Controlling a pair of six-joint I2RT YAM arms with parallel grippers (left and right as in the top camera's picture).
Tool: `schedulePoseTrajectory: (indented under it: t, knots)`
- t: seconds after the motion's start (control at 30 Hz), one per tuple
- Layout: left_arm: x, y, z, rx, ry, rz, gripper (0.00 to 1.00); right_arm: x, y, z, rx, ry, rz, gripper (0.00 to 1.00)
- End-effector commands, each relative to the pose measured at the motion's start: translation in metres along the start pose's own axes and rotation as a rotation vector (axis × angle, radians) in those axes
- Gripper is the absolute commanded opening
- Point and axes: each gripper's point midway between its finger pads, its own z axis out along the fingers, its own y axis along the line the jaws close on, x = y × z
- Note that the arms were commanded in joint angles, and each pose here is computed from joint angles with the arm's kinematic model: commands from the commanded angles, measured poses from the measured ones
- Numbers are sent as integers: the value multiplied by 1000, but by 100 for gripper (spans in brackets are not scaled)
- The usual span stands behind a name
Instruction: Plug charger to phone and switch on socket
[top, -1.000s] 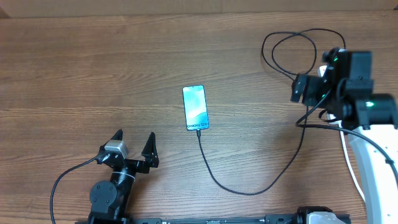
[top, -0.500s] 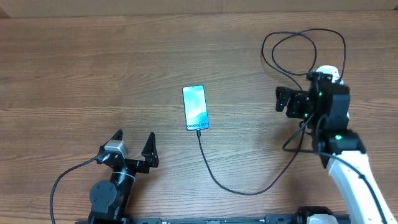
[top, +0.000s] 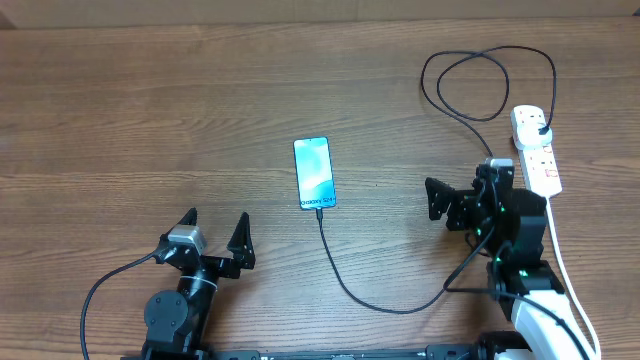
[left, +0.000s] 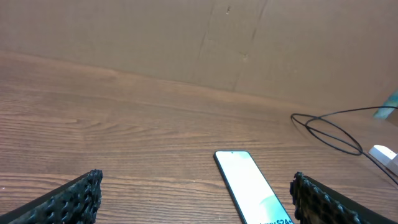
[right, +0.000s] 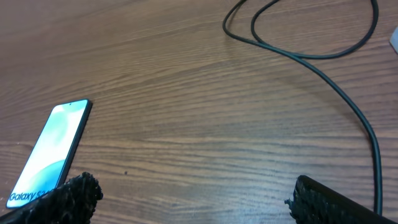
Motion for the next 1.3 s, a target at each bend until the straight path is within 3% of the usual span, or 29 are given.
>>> schedulePoseTrajectory:
  t: [0.0, 0.63, 1.13, 1.27]
  knots:
    - [-1, 3, 0, -16, -7, 19, 99, 10, 2, -6, -13, -9, -28, 100]
    - [-1, 3, 0, -16, -7, 19, 100, 77, -7, -21, 1, 1, -26, 100]
    - [-1, 3, 0, -16, -7, 19, 100, 76, -4, -34, -1, -14, -30, 100]
    - [-1, 3, 0, -16, -7, 19, 100, 57, 1, -41, -16, -103, -52, 100]
